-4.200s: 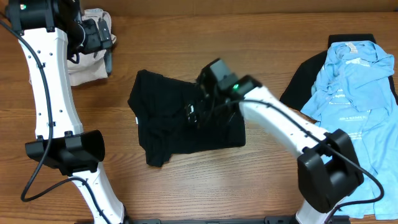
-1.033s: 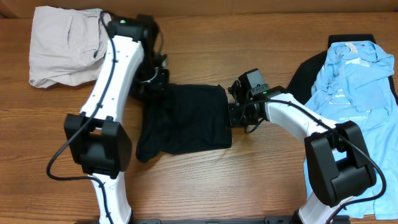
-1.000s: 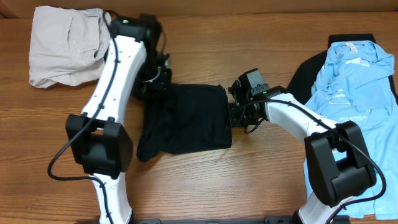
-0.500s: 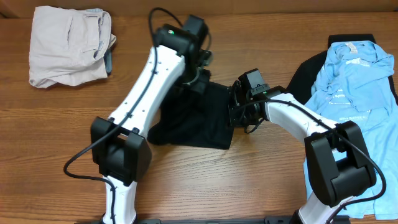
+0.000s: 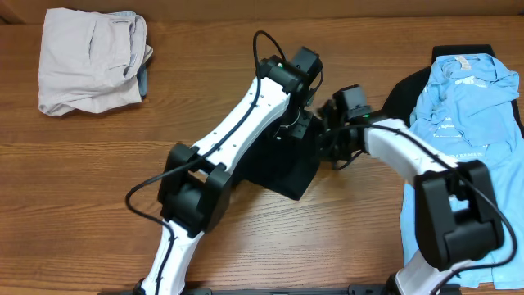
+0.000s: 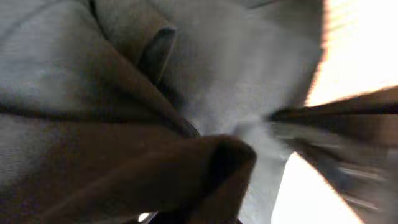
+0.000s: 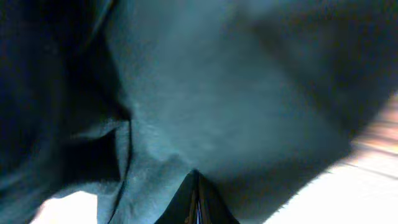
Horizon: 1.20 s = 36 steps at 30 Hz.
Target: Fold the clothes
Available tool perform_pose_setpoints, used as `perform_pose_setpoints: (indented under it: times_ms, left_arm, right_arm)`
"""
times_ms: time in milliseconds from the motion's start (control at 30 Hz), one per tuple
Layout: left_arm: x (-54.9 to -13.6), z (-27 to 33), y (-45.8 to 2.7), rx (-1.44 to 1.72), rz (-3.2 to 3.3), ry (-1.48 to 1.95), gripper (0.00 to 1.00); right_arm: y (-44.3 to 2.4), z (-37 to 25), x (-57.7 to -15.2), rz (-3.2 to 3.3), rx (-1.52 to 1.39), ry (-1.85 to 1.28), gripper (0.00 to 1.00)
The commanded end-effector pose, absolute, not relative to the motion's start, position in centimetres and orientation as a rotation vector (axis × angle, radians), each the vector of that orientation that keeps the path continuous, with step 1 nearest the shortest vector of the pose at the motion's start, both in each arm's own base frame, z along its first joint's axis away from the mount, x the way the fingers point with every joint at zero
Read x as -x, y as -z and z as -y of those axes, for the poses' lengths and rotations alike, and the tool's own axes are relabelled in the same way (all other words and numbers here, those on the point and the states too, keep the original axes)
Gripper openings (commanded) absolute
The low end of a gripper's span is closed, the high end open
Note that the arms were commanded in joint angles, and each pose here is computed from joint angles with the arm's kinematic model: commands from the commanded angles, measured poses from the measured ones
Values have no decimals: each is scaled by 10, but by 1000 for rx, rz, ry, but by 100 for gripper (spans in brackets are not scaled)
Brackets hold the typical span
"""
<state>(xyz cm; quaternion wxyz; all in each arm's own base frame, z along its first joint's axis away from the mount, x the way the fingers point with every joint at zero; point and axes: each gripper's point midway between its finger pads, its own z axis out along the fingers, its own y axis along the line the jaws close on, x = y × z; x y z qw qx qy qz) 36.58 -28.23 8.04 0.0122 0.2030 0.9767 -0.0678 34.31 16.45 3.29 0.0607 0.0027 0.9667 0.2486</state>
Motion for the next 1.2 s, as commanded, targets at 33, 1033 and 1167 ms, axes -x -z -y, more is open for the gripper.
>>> perform_pose_setpoints:
  times_ms: [33,1033,1167]
  left_arm:
    - [-373,287,-66,-570,-3061,203,4]
    - [-476,190,-324,-190,-2456,477,100]
    - [-484,139,-327,-67,-2465,431,100]
  right_arm:
    - [-149,-121,-384,-2596,-160,-803,4]
    - [-250,-92,-330,-2407,-148,-696,33]
    - [-220,-146,-331,-2508,-33,-673,41]
